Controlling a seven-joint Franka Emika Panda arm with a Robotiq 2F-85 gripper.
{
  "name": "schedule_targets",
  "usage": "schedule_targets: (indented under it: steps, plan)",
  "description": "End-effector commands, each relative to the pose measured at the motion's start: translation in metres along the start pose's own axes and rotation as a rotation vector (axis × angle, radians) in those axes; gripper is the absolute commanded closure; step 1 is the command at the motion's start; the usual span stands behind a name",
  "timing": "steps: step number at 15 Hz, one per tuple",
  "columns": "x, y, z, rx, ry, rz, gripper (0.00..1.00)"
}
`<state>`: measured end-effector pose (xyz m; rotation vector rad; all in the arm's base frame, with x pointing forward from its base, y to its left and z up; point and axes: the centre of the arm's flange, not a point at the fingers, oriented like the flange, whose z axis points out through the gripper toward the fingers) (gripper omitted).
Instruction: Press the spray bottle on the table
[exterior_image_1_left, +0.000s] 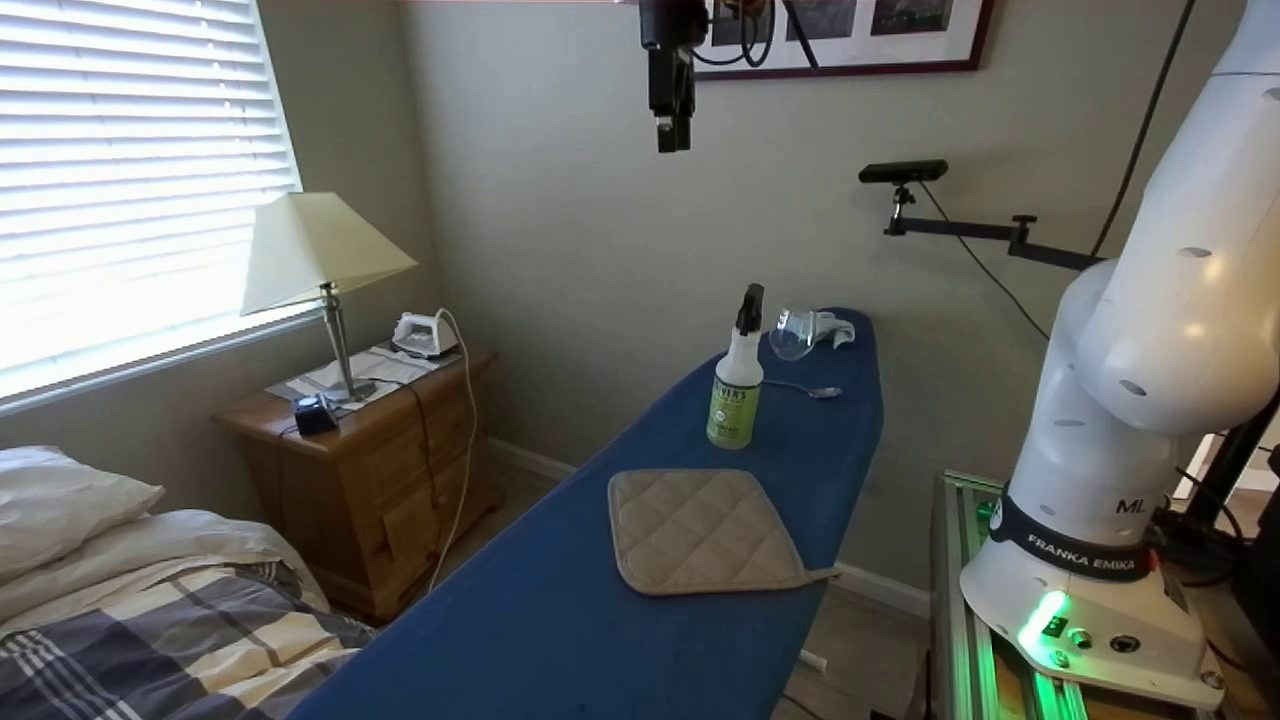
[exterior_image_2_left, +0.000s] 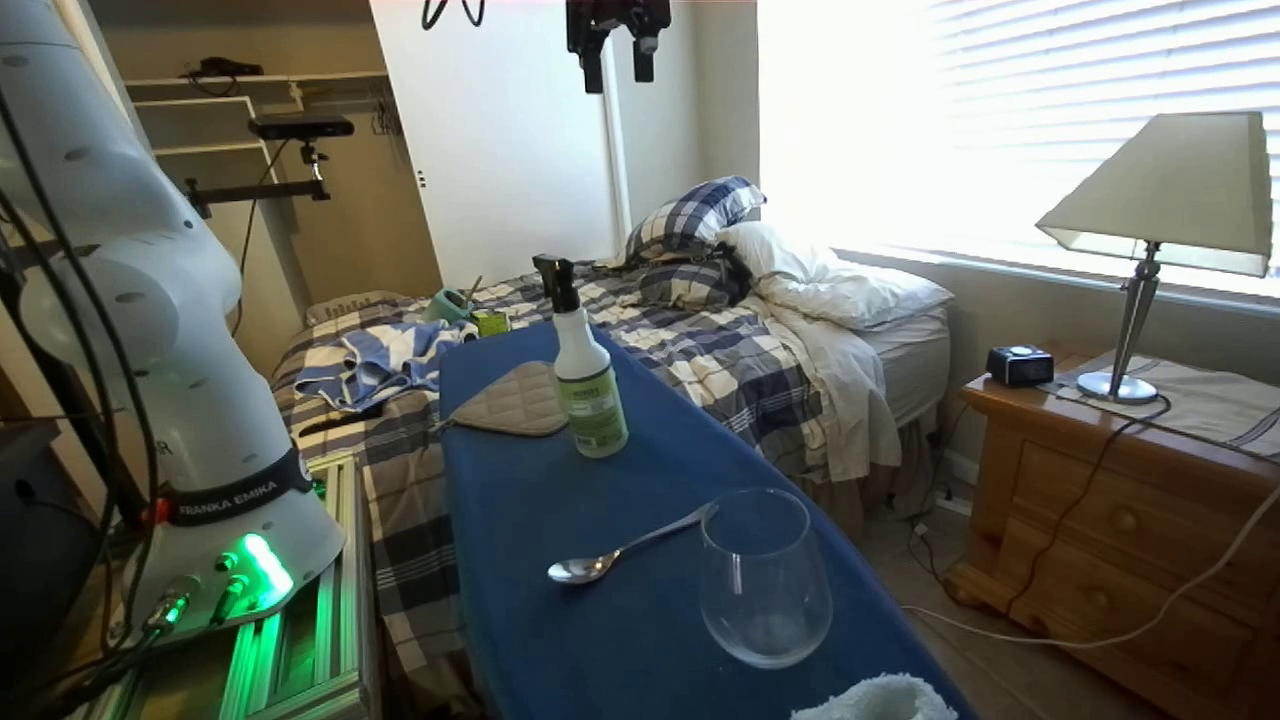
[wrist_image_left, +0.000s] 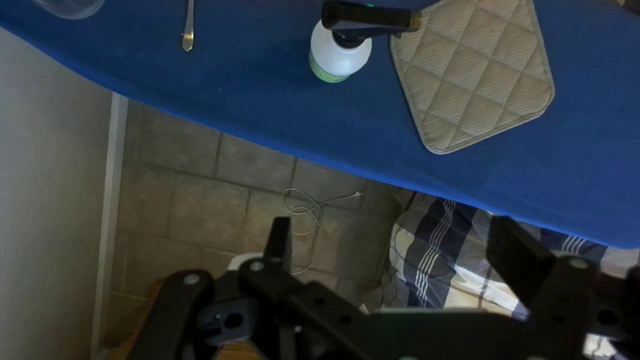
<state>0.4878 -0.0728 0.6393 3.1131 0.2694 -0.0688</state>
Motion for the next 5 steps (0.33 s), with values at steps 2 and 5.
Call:
schedule_targets:
  steps: [2,5]
  plan:
    - [-0.0062,0.0014,0.0013,0.001,0.004,0.011,0.0]
    - [-0.007,0.0008,0.0034,0.001,0.004,0.014,0.0]
